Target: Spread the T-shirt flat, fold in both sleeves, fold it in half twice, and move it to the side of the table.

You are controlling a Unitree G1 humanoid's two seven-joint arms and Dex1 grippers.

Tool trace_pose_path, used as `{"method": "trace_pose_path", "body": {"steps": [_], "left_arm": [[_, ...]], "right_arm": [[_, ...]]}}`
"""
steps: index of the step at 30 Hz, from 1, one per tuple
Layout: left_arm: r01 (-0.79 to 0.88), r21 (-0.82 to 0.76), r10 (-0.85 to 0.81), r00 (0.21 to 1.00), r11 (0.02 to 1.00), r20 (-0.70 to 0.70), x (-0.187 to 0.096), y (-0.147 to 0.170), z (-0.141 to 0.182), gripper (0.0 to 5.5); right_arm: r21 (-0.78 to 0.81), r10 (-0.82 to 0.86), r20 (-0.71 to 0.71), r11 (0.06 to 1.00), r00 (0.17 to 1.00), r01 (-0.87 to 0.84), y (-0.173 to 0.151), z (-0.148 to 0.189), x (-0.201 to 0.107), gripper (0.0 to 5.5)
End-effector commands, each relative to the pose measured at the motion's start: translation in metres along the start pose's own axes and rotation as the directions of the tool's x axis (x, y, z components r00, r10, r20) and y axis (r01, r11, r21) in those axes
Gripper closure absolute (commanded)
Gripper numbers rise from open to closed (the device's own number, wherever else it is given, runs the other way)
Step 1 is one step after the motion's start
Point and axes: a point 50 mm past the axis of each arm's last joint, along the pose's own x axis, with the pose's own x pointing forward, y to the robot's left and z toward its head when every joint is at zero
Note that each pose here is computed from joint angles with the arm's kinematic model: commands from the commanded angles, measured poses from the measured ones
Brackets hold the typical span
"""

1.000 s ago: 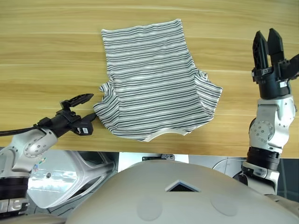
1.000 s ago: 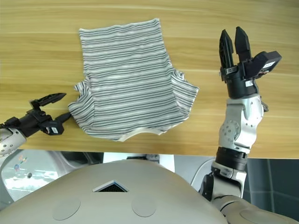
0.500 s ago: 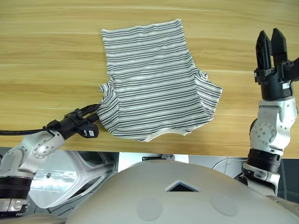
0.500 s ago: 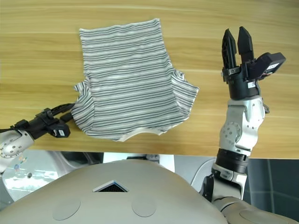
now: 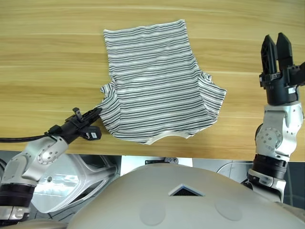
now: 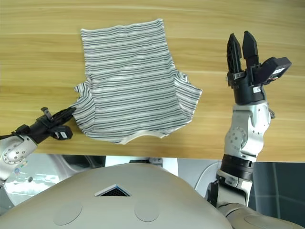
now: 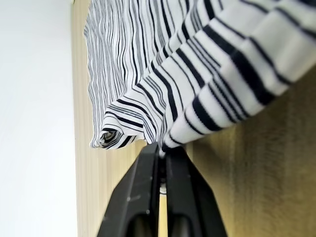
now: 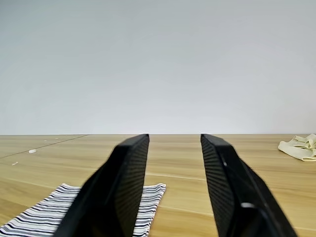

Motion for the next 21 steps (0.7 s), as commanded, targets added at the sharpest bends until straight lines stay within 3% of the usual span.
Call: {"method": "trace_pose_path", "body": {"steps": [1,15,21], "left_arm": [[-0.012,-0.099,0.004,0.997,0.995,-0.079,-0.005,-0.024,0.002,5.50],[-0.307,-0.158,0.328,0.936,0.938,0.127,0.028,0.016,0.038,5.50],[-0.260,-0.157,0.287,0.939,0.953,0.189,0.044,0.009,0.047,5.50]], "right_arm": [[0.006,-0.001,-0.007,1.000,1.000,0.001,-0.002,-0.002,-0.002,3.57],[-0.002,0.022,-0.046,1.000,0.999,-0.022,-0.007,-0.012,-0.008,3.57],[-0.003,0.027,-0.055,1.000,0.998,-0.027,-0.007,-0.016,-0.010,3.57]]}}
